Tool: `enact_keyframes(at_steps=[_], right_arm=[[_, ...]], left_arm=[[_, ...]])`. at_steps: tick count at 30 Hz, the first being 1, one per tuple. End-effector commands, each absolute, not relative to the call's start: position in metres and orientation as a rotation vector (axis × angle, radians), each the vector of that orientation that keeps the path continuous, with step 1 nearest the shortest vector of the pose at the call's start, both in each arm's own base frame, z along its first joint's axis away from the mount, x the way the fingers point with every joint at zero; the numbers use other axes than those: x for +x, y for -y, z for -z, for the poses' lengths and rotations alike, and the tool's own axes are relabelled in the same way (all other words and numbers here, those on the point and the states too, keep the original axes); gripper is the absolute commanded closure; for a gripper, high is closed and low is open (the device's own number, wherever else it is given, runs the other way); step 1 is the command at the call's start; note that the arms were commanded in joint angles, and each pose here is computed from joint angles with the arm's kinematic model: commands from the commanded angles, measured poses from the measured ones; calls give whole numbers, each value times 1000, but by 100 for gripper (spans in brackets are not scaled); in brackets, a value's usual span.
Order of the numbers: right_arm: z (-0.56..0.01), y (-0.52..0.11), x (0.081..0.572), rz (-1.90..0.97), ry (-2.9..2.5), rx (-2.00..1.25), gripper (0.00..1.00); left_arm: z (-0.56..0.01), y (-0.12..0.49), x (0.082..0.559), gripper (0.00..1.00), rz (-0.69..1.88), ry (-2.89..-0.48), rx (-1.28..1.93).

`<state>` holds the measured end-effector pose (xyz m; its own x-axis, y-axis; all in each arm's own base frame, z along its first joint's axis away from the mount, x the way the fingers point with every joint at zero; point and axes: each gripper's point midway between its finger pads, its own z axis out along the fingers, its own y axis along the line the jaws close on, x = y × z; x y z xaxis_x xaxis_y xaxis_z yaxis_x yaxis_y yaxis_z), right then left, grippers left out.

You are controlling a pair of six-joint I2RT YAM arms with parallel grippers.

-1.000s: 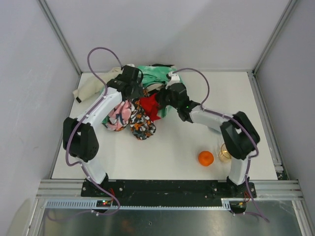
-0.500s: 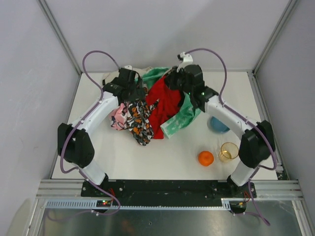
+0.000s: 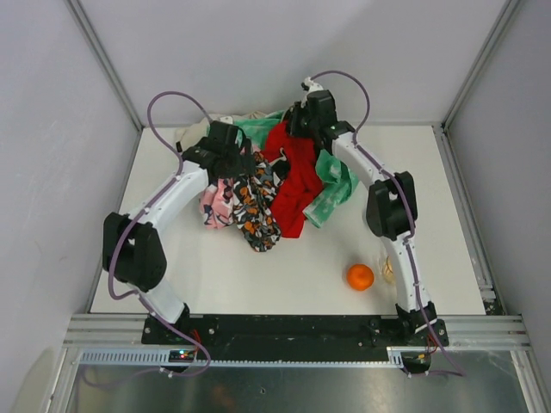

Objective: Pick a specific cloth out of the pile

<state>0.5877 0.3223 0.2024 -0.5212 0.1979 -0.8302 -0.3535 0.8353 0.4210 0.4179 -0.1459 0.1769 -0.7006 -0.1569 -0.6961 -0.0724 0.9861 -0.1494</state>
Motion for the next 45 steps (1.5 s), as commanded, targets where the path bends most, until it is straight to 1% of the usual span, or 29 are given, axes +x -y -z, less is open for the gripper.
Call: enact_keyframes(at_steps=[1,2,5,6,7,9,10,11,13,17,20,24,28,33,34,36,38,40,41,44,45], right_arm=[[-181,-308,582,-643,-2119,-127,74],[-190,-306,577,-632,-2112,-145,69],[-211,-296,559,-560,-2107,-188,48],[-227,-291,551,-523,-2085,-204,43],[-231,-286,541,-491,-2087,-216,35],[-239,-276,519,-424,-2082,-243,13],[-240,-268,507,-385,-2085,-250,7],[-241,-262,497,-357,-2084,-256,4],[-241,-248,469,-318,-2089,-275,1],[-236,-235,426,-328,-2095,-308,1],[-215,-233,395,-363,-2129,-367,1],[-188,-247,370,-357,-2139,-488,1],[-156,-264,373,-328,-2180,-475,1],[-135,-259,406,-246,-2165,-307,1],[-131,-257,412,-246,-2160,-288,1],[-124,-256,424,-278,-2156,-270,7],[-121,-259,428,-345,-2160,-290,17],[-128,-265,426,-400,-2142,-340,36],[-134,-269,424,-414,-2121,-376,51],[-178,-281,414,-429,-2004,-477,86],[-192,-286,407,-447,-1976,-511,93]], left_arm=[[-166,150,424,0,169,-2356,-165],[-164,151,425,0,171,-2359,-165],[-159,154,427,0,180,-2366,-168],[-158,155,428,0,187,-2367,-168],[-157,156,429,0,194,-2369,-168],[-157,158,430,0,205,-2370,-166],[-158,159,430,0,211,-2368,-166],[-161,159,429,0,217,-2363,-164],[-166,159,427,0,225,-2351,-164],[-180,157,420,0,244,-2321,-160],[-193,159,410,0,288,-2297,-151],[-208,157,394,0,331,-2261,-162],[-216,153,375,0,351,-2239,-166],[-220,145,356,0,353,-2215,-178],[-221,144,353,0,357,-2211,-181],[-222,141,348,0,361,-2201,-188],[-223,139,345,0,354,-2194,-192],[-223,135,345,0,337,-2188,-200],[-223,134,344,0,334,-2187,-202],[-223,135,345,0,335,-2185,-207],[-223,135,345,0,335,-2185,-206]])
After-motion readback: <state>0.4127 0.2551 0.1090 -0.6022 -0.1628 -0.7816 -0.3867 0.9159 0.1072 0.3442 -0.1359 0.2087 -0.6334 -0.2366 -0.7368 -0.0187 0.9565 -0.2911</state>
